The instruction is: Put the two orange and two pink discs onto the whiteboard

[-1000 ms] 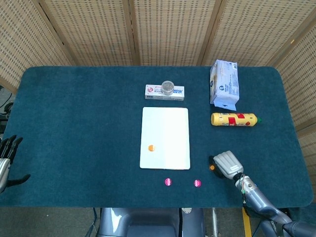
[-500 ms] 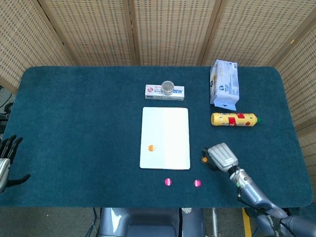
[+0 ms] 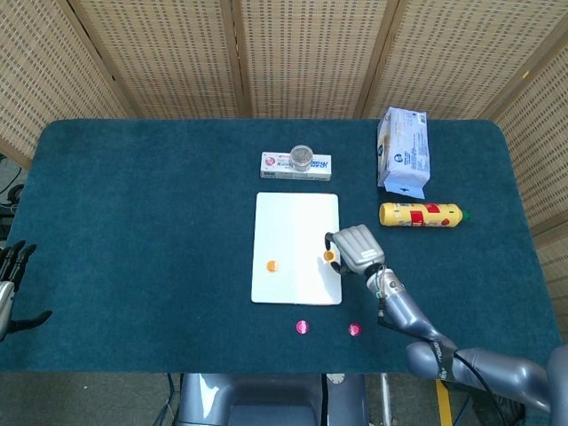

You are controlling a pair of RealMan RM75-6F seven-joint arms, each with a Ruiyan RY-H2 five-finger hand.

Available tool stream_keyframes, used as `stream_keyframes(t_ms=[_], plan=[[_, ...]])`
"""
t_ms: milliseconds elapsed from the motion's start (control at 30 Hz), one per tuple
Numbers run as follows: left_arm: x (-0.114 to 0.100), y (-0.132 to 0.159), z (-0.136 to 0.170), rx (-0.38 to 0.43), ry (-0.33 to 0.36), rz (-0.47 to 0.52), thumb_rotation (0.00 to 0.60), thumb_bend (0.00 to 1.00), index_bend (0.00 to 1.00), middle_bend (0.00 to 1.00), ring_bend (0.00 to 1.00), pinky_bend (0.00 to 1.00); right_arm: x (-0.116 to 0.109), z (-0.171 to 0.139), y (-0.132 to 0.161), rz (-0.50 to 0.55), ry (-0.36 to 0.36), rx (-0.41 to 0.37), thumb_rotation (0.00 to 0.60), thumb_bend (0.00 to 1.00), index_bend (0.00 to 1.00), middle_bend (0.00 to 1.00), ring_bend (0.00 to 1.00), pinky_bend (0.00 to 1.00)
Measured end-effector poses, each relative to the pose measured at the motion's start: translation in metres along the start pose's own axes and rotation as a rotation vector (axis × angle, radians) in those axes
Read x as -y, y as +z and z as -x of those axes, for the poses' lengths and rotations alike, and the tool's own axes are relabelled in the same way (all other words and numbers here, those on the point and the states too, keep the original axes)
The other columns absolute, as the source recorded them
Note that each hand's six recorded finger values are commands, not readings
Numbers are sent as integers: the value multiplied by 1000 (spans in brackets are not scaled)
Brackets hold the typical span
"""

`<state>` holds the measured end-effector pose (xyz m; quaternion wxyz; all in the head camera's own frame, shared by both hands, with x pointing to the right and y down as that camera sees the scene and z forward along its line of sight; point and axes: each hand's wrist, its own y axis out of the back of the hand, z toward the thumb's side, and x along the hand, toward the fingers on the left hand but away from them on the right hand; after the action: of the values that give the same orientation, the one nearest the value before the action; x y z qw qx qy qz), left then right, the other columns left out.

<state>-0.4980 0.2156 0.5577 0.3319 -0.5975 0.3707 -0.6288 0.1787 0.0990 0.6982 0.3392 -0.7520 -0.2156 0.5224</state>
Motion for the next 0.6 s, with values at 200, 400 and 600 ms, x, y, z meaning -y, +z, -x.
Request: stream_keyframes(t_ms=[200,400,600], plan=[[-1,-2,-2,-3,-8,9,600,0,0,0,0,0,-3,16,21,-38,-9,29,600,260,203,985,914,1000],[-1,-1,-1,9,-9,9,600,0,0,0,0,0,-10,1,21,-61,-31,24,600,260,212,985,914,1000],[-2,1,2,19,-2,9,600,0,0,0,0,0,-5,-31,7,-99,-23,-1,600,304,327,985,913,1000]])
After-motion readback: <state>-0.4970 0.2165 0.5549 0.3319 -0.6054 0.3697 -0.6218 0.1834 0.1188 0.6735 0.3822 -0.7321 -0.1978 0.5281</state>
